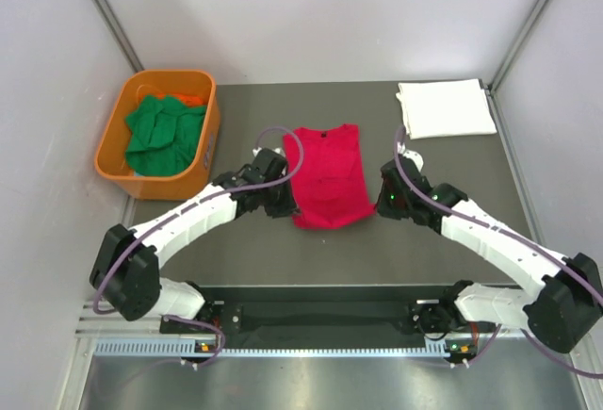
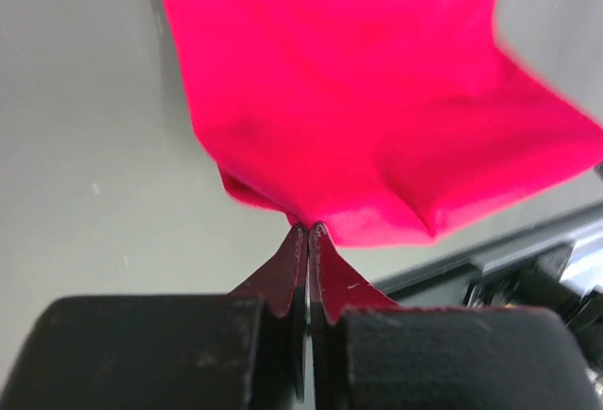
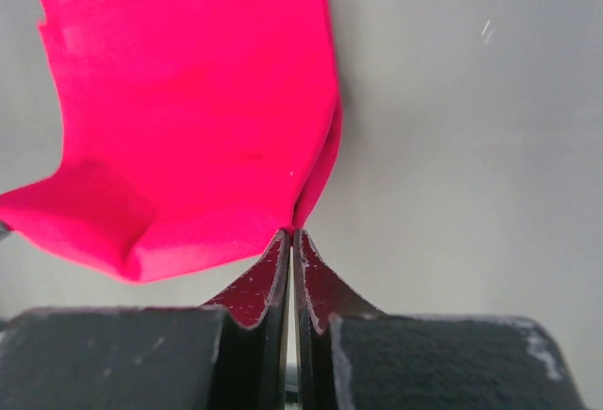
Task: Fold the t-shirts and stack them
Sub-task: Fold the tshirt
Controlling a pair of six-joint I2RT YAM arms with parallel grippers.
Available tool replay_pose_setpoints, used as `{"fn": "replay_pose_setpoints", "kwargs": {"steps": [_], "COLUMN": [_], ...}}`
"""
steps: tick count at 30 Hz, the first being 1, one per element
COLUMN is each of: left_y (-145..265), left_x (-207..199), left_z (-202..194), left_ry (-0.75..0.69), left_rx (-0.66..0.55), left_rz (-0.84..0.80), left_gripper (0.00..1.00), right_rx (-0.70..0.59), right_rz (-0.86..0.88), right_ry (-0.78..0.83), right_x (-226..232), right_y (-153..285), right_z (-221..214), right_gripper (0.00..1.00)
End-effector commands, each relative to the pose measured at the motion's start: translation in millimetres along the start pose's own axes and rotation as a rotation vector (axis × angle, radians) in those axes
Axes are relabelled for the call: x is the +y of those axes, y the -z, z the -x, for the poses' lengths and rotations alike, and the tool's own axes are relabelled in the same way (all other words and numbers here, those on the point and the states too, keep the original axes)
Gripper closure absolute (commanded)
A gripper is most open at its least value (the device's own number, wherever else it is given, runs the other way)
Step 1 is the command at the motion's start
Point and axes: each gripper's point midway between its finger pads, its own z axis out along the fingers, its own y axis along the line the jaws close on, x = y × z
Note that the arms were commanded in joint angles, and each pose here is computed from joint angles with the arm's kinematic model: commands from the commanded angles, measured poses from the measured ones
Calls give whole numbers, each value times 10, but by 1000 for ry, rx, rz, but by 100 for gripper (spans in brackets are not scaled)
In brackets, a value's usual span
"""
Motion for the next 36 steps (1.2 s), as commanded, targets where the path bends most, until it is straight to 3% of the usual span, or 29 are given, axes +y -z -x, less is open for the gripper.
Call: {"fn": "replay_pose_setpoints", "kwargs": {"steps": [1, 12, 19, 25, 36], "left_y": [3, 14, -313, -563, -935], "left_x": [13, -79, -87, -21, 305], "left_z": [376, 1819, 2556, 2998, 3368], "left_ry": [-14, 16, 12, 47, 46], "left_rx": [-66, -263, -333, -380, -426], "left_rz": [28, -51, -114, -158, -113], "left_gripper": [100, 100, 100, 100, 100], "right_rx": [-47, -79, -90, -97, -83], "right_rz": [-2, 35, 98, 157, 240], "right_ry": [54, 89, 75, 55, 48], "right_x": [46, 356, 506, 588, 640], "right_y": [-3, -444, -819, -1206, -1818], "right_z": [347, 1492, 2074, 2388, 2567], "right_gripper": [100, 100, 100, 100, 100]}}
